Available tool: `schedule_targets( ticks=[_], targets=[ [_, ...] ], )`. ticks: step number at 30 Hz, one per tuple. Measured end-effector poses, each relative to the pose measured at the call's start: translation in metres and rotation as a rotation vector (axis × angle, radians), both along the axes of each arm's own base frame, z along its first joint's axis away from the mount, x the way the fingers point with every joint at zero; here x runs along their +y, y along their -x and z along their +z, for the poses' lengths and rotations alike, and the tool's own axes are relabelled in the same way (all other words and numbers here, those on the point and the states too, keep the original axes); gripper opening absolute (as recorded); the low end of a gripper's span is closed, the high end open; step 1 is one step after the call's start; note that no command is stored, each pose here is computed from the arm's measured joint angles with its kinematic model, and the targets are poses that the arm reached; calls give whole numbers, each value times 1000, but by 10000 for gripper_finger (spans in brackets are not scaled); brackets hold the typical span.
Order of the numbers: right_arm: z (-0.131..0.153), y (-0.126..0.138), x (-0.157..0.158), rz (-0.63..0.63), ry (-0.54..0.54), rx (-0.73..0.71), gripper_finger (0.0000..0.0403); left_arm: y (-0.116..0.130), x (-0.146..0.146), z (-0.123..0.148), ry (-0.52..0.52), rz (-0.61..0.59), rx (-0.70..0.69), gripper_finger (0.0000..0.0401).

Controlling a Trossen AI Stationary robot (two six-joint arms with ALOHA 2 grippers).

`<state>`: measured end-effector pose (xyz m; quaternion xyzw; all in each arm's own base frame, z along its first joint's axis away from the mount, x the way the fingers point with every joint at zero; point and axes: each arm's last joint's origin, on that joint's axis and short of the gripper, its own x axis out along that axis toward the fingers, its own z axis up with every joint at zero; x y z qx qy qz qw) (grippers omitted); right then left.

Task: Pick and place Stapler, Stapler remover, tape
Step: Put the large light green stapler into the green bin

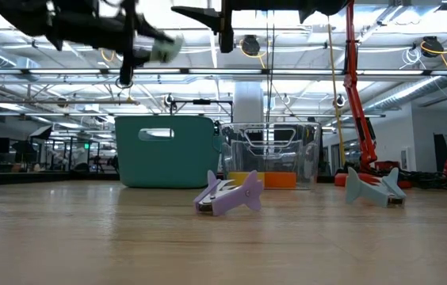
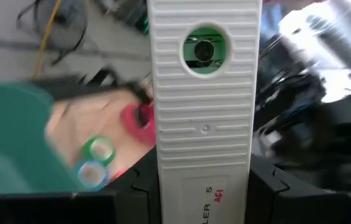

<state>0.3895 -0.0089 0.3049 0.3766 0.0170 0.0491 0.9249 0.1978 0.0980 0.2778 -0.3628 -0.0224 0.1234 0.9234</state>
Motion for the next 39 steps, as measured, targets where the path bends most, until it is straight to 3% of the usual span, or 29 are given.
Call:
schedule_targets(
  ticks=[6, 12, 16, 22, 31, 34, 39],
  targets=[
    [6, 4, 1, 26, 20, -18, 249, -9, 29, -31, 91, -73, 110, 139],
    [32, 21, 1, 16, 97, -91, 249, -20, 51, -64, 199, -144, 170, 139],
    [51, 37, 0, -24, 162, -113, 249, -36, 62, -73, 265, -186, 181, 139],
    [66, 63, -9, -116, 220, -26, 249, -67, 77, -80, 337, -241, 241, 139],
    [75, 83, -25, -160, 283, 31, 249, -73, 87, -62, 375, -142, 359, 139],
    [75, 84, -32, -183, 291, 32, 249, -71, 87, -57, 397, -112, 507, 139],
    [74, 86, -42, -209, 314, 56, 249, -77, 80, -44, 349, -57, 700, 139]
  ],
)
